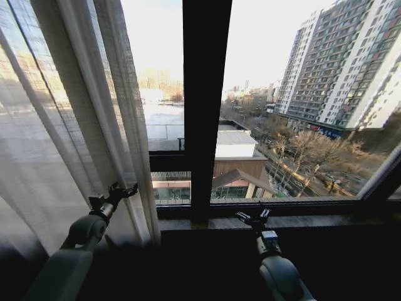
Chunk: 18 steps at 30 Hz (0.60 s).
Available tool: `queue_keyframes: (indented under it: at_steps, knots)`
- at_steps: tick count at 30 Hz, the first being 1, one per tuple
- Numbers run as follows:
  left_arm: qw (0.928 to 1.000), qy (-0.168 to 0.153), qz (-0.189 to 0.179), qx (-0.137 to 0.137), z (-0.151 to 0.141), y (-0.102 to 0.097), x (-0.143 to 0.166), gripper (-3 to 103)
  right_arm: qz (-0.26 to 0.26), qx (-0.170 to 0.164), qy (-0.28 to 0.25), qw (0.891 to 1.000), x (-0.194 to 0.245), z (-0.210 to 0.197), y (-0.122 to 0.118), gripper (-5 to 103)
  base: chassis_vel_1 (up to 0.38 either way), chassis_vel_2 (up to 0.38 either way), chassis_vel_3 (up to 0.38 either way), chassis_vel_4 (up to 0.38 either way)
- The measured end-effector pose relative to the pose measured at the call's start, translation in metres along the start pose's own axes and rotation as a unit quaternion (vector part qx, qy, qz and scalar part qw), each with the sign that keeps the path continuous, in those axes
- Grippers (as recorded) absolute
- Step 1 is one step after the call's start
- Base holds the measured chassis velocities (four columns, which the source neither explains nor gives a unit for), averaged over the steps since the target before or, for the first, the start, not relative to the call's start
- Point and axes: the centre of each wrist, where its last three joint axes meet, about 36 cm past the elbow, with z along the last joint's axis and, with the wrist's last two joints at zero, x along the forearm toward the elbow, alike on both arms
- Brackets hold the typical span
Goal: Open the curtains by pulling them apart, changing their state from closed to fully open.
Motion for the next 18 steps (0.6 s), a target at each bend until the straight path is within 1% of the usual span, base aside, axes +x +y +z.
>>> queue_keyframes:
  at_steps: [1, 2, 4, 5, 8, 9, 11, 13, 16, 17, 18]
  knots:
    - [1.0, -0.001, 0.0, 0.001, -0.0005, -0.0017, -0.0024, 85, 0.001, -0.001, 0.001, 1.0, -0.0007, 0.0006, 0.0003, 100, 0.0, 0.0, 0.0, 0.0]
    - [1.0, -0.001, 0.0, 0.002, -0.0004, -0.0027, -0.0038, 85, 0.001, -0.002, 0.001, 1.0, -0.0012, 0.0011, 0.0008, 100, 0.0, 0.0, 0.0, 0.0]
    - [1.0, 0.001, 0.002, 0.002, 0.0005, -0.0037, -0.0051, 73, 0.001, -0.005, 0.002, 1.0, -0.0017, 0.0024, 0.0027, 100, 0.0, 0.0, 0.0, 0.0]
    - [1.0, 0.001, 0.002, 0.002, 0.0005, -0.0037, -0.0051, 73, 0.001, -0.005, 0.002, 1.0, -0.0017, 0.0024, 0.0027, 100, 0.0, 0.0, 0.0, 0.0]
    - [1.0, 0.004, 0.002, 0.002, 0.0026, -0.0034, -0.0048, 57, 0.002, -0.007, 0.003, 1.0, -0.002, 0.0043, 0.0036, 100, 0.0, 0.0, 0.0, 0.0]
    - [1.0, 0.004, 0.002, 0.002, 0.0026, -0.0034, -0.0048, 57, 0.002, -0.007, 0.003, 1.0, -0.002, 0.0043, 0.0036, 100, 0.0, 0.0, 0.0, 0.0]
    - [1.0, 0.005, 0.002, 0.002, 0.0038, -0.0031, -0.0045, 46, 0.003, -0.006, 0.003, 1.0, -0.0023, 0.0047, 0.0027, 100, 0.0, 0.0, 0.0, 0.0]
    - [1.0, 0.005, 0.002, 0.003, 0.0043, -0.0027, -0.0044, 46, 0.003, -0.006, 0.002, 1.0, -0.0025, 0.0046, 0.0018, 100, 0.0, 0.0, 0.0, 0.0]
    - [1.0, 0.006, 0.003, 0.004, 0.0059, -0.0015, -0.0051, 30, 0.004, -0.006, 0.001, 1.0, -0.0033, 0.0041, 0.0004, 100, 0.0, 0.0, 0.0, 0.0]
    - [1.0, 0.006, 0.003, 0.004, 0.0059, -0.0015, -0.0051, 30, 0.004, -0.006, 0.001, 1.0, -0.0033, 0.0041, 0.0004, 100, 0.0, 0.0, 0.0, 0.0]
    - [1.0, 0.006, 0.004, 0.004, 0.0061, -0.0014, -0.0053, 24, 0.004, -0.006, 0.001, 1.0, -0.0034, 0.0039, 0.0001, 100, 0.0, 0.0, 0.0, 0.0]
